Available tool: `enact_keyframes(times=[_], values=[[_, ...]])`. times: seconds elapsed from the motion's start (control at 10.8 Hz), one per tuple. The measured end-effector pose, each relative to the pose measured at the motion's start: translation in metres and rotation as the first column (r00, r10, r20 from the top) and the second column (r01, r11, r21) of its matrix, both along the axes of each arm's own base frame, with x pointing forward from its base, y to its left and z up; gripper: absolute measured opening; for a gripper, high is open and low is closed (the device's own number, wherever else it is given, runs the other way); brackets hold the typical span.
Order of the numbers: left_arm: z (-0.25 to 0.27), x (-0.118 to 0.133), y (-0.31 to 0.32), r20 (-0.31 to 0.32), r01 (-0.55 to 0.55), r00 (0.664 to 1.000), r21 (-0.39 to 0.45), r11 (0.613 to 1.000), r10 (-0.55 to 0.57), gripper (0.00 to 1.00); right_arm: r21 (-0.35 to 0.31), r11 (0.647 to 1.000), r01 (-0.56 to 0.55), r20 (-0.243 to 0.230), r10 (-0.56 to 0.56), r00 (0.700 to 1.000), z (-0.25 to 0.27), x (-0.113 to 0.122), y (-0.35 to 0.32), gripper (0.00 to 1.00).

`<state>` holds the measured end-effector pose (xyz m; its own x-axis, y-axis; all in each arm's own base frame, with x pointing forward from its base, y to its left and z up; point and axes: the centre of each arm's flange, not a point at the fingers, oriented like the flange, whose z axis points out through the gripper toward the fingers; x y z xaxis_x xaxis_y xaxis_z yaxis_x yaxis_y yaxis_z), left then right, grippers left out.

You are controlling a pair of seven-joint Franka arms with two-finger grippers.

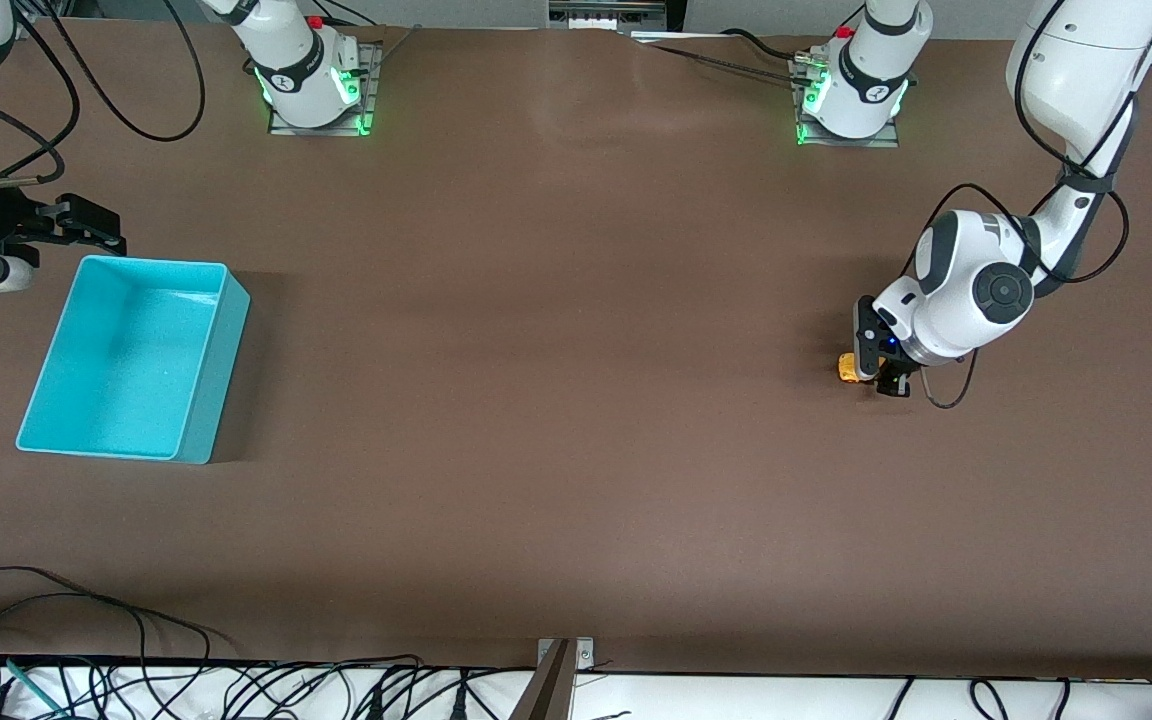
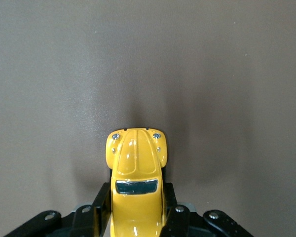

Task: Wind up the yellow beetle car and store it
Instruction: 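Close the left gripper on the yellow car and press it down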

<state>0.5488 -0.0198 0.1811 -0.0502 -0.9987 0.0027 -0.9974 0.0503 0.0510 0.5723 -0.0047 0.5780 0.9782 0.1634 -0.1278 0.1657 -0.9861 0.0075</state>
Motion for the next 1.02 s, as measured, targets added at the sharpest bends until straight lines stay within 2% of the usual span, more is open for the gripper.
enact_keyframes(times=[0.55, 1.02], values=[[0.0, 0.0, 0.002, 0.0, -0.004, 1.0, 0.0, 1.0, 0.004, 0.45, 0.0, 1.0, 0.0, 0.0, 0.0, 1.0, 0.0, 0.0, 0.0, 1.0], [-0.001, 0.0, 0.049, 0.0, -0.036, 0.999, 0.015, 0.999, 0.036, 0.45, 0.0, 1.0, 0.0, -0.001, 0.0, 1.0, 0.0, 0.0, 0.0, 1.0]])
